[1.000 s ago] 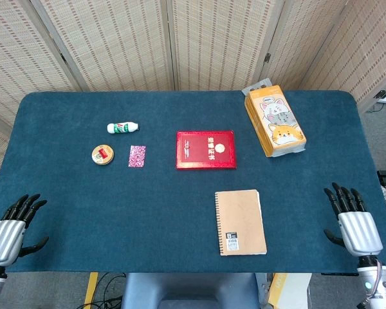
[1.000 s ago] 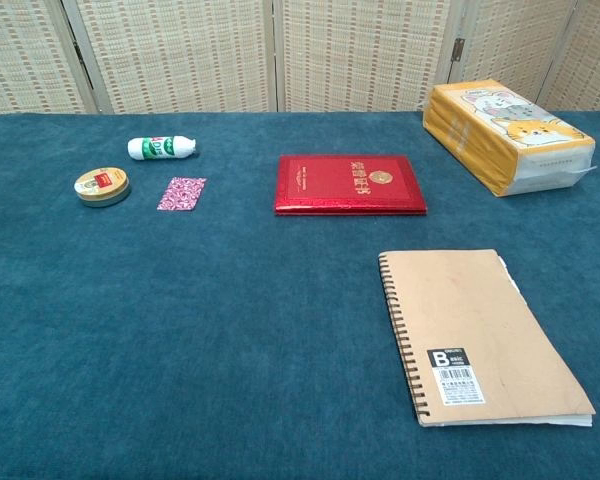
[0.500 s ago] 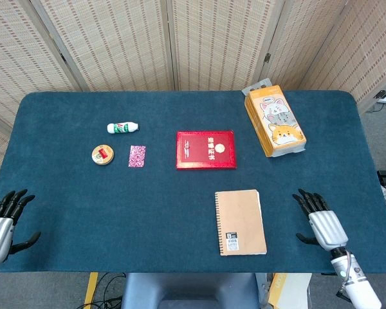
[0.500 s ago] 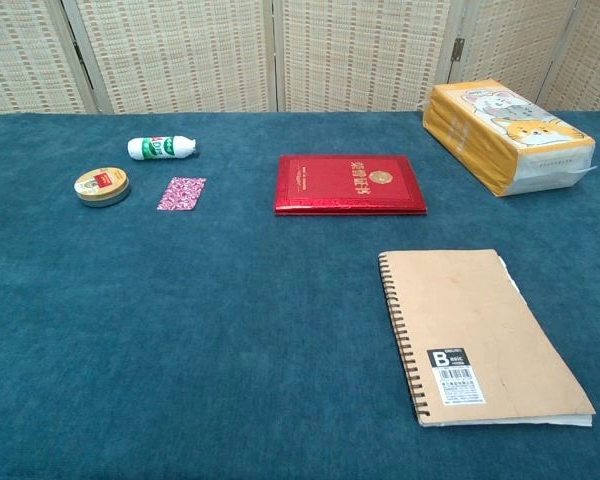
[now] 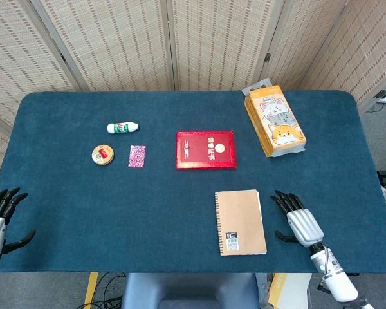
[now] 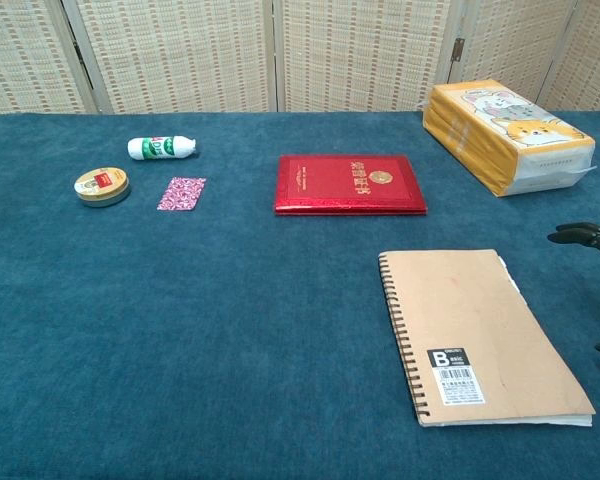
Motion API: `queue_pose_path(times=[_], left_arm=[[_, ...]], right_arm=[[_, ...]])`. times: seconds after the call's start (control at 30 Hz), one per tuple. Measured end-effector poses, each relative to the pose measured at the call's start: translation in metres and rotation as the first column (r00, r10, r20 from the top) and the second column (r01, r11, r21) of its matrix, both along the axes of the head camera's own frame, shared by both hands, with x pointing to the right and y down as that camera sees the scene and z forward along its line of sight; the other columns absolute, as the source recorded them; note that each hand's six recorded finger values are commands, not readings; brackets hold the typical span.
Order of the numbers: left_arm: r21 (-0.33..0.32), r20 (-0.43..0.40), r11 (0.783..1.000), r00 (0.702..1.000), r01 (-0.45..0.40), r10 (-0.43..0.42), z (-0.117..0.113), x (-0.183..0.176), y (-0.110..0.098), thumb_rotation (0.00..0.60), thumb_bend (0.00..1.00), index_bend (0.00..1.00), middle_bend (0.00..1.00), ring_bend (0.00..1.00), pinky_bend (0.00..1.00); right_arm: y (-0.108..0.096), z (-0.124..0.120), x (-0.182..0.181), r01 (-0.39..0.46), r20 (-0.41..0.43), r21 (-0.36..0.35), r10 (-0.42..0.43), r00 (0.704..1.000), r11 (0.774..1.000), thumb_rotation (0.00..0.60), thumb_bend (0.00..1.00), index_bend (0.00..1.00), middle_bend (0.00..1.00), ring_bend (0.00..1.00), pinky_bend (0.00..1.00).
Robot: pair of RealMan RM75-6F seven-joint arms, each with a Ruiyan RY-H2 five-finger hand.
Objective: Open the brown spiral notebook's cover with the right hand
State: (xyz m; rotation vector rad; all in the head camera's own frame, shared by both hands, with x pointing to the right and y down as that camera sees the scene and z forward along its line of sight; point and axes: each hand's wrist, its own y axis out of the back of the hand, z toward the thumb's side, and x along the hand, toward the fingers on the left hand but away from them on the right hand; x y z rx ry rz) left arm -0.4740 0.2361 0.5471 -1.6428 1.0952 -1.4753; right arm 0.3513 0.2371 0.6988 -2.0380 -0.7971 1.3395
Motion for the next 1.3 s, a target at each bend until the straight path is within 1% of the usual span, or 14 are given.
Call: queue_pose_path(times=[0.2,0.4,0.6,1.03,1.3], left_arm=[[0.001,0.004,1.0,1.0,0.003,-0.003,0.0,-0.001,0.0,0.6,0.24,0.18,0.11,0.03,0.18],[0.03,0.049,0.999,0.999,0.02,-0.021,-0.001,-0.006,-0.004,0.6,0.24,0.19,0.11,0.03,0.18],[0.041,0.037,0.999,0.999,0.004,-0.005,-0.003,-0.003,-0.003,0.6,0.24,0.19,0.11,0.03,0.18],[0.029,0.03,1.0,0.999,0.012,-0.013,-0.002,-0.006,-0.003,0.6,0.24,0.19,0.11,0.03,0.18],[0.036,0.032,0.999,0.999,0.016,-0.017,-0.005,-0.008,-0.003,0.6,0.24,0.19,0.11,0.03,0.18]], right_arm=[[0.001,0.008,-0.008,0.02,0.013,-0.018,-0.02,1.0,1.0,0.6,0.29,0.0,0.0,0.0,0.0],[0.001,0.012,-0.013,0.027,0.027,-0.023,-0.027,0.999,0.999,0.6,0.3,0.0,0.0,0.0,0.0],[-0.002,0.014,-0.015,0.019,0.037,-0.016,-0.018,0.999,1.0,0.6,0.3,0.0,0.0,0.0,0.0],[-0.009,0.019,-0.025,0.027,0.06,-0.009,-0.027,0.998,1.0,0.6,0.3,0.0,0.0,0.0,0.0],[-0.011,0.022,-0.031,0.029,0.073,-0.007,-0.028,0.997,1.0,0.6,0.3,0.0,0.0,0.0,0.0]])
